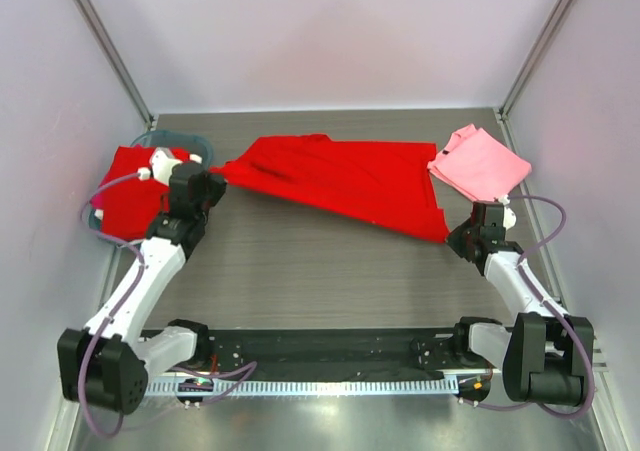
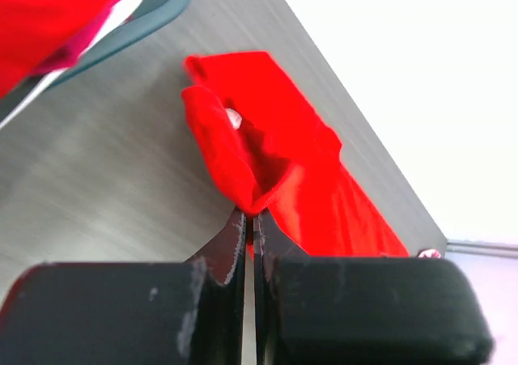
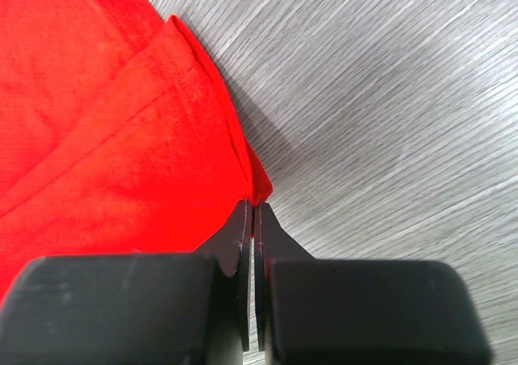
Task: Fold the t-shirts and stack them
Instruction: Fold the tshirt
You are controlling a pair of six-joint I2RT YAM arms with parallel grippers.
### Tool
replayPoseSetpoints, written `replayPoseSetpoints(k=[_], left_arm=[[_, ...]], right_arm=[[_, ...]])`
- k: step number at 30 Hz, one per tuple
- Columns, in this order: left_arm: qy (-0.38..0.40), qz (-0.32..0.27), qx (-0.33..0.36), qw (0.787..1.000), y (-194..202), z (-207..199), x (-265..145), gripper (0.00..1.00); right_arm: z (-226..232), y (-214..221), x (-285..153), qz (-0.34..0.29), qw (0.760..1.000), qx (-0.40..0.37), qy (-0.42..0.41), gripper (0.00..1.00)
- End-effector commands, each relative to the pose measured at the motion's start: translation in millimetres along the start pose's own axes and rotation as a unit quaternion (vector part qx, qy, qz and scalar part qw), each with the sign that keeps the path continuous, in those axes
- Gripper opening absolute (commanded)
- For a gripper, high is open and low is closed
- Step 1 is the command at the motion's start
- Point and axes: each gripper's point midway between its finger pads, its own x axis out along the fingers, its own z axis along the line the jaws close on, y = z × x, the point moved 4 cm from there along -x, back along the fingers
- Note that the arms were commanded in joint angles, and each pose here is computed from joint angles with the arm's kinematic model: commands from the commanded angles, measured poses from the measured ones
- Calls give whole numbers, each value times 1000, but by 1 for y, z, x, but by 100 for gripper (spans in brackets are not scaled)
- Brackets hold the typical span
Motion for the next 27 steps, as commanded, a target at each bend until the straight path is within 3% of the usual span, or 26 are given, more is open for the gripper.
replayPoseSetpoints(k=[1, 6, 13, 23, 26, 27], left_arm=[[-90, 40, 42, 994, 37, 70, -4, 0], [-153, 83, 45, 984, 80, 139, -8, 0], [-192, 76, 38, 978, 82, 176, -25, 0], [-190, 91, 22, 977, 92, 183, -28, 1], [-182, 98, 22, 978, 89, 170, -19, 0], [-164, 91, 18, 982, 76, 148, -12, 0]], right_arm=[[3, -8, -5, -17, 1000, 7, -1, 1], [5, -6, -6, -10, 1000, 11, -6, 1], [2, -3, -13, -11, 1000, 14, -7, 1], [-7, 8, -16, -1, 1000, 14, -1, 1], [-6, 9, -17, 3, 1000, 14, -3, 1], [-5, 8, -17, 2, 1000, 16, -5, 1]])
